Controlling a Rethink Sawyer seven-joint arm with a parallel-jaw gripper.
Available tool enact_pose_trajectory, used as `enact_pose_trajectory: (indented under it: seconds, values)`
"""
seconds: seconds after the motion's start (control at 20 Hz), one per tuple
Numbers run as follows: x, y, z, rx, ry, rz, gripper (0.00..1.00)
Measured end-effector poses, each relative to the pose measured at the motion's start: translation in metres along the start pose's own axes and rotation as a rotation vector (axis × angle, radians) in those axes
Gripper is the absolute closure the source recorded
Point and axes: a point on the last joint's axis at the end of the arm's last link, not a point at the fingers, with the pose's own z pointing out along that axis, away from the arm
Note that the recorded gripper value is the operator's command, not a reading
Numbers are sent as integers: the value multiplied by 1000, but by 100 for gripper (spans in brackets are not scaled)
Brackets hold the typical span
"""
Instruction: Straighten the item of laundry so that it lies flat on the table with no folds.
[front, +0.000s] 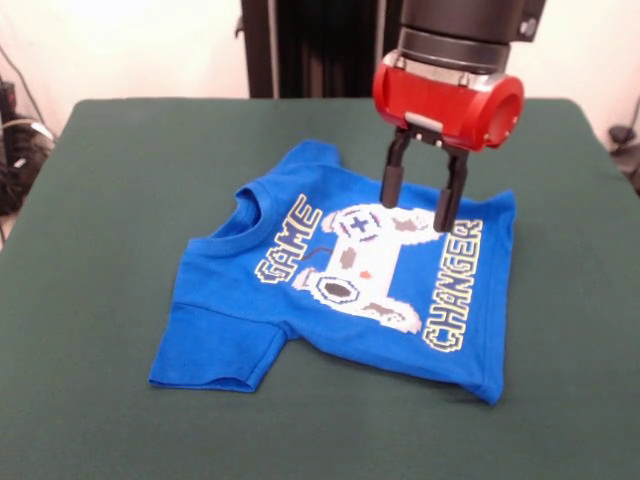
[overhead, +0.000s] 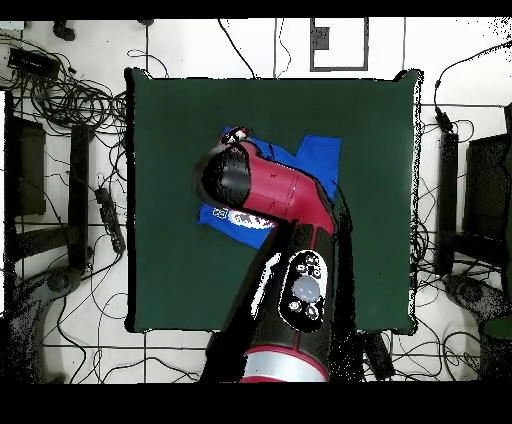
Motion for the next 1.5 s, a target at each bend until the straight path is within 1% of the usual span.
enact_pose_trajectory:
  seconds: [0.2,0.5,0.65,0.7,0.8,0.85,1.0,1.15,1.5]
  values:
    - [-4,-2,2,0,0,5,0]
    - [-4,2,10,-13,9,-21,0]
    - [-4,3,22,-20,17,-31,0]
    - [-4,4,31,-26,25,-35,0]
    - [-3,4,40,-31,33,-36,0]
    - [-2,4,51,-34,42,-36,0]
    - [1,3,60,-32,47,-41,0]
    - [11,5,74,-32,61,-63,0]
    - [26,5,95,-26,85,-77,0]
